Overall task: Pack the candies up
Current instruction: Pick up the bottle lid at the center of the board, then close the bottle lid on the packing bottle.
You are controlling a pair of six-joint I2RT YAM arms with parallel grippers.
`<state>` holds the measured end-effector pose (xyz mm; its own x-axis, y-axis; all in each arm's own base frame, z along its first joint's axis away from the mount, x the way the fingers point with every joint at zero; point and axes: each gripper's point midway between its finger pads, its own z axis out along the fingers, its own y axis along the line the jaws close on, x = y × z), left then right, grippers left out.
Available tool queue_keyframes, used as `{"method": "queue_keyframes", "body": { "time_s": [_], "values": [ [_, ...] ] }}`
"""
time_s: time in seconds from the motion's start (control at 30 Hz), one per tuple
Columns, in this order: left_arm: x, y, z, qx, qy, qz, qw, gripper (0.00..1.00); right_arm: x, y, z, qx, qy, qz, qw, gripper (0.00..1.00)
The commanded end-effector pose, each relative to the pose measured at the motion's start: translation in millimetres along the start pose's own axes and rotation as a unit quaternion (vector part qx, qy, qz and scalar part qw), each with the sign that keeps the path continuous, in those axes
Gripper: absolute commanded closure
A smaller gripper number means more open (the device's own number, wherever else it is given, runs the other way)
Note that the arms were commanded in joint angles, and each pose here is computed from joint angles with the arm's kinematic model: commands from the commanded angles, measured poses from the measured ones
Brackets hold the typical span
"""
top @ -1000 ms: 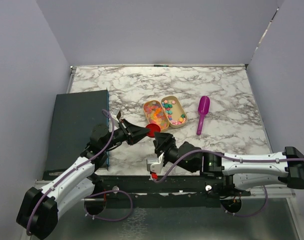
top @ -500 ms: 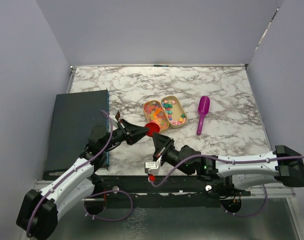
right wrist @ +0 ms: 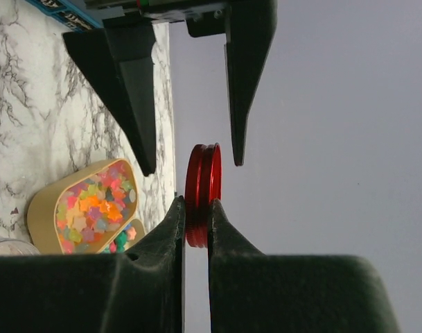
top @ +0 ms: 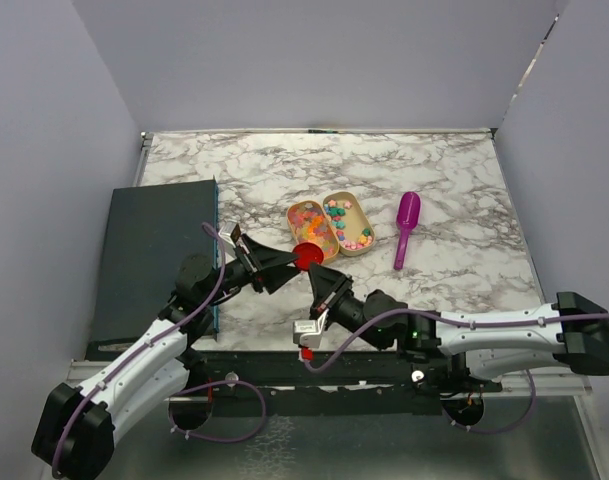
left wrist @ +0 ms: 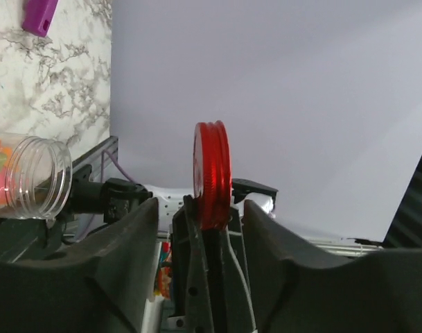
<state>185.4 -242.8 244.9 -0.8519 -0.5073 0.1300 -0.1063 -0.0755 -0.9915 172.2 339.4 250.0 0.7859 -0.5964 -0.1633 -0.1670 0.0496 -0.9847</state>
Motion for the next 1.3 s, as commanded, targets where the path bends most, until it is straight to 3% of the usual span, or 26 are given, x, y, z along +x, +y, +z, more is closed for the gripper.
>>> {"method": "queue_keyframes", "body": {
  "time_s": [0.0, 0.17, 0.3, 0.47, 0.73, 0.87, 1.27],
  "values": [
    [2, 0, -5, 0.009, 0.001, 0.01, 1.0, 0.36, 5, -14, -10, 0.003, 0.016, 0.065, 0.998, 0.99],
    [-3, -1, -4, 0.01, -0.014, 0.037, 0.999, 0.28, 8, -14, -19, -0.037, 0.037, 0.159, 0.986, 0.99],
    [-10, -1, -1, -0.003, -0.032, 0.077, 0.996, 0.26, 11, -12, -30, -0.088, 0.059, 0.263, 0.959, 0.99],
    [-19, -4, 0, -0.023, -0.055, 0.142, 0.988, 0.26, 6, -18, -40, -0.122, 0.059, 0.396, 0.908, 0.99],
    [-32, -9, -7, -0.064, -0.09, 0.246, 0.963, 0.25, 8, -22, -42, -0.161, 0.059, 0.549, 0.818, 0.99],
    [-30, -14, -8, -0.065, -0.08, 0.282, 0.954, 0.25, 8, -29, -43, -0.159, 0.054, 0.623, 0.764, 0.99],
    [-15, -8, -11, -0.088, -0.017, 0.347, 0.933, 0.25, 5, -30, -45, -0.187, -0.003, 0.823, 0.536, 0.99]
  ]
}}
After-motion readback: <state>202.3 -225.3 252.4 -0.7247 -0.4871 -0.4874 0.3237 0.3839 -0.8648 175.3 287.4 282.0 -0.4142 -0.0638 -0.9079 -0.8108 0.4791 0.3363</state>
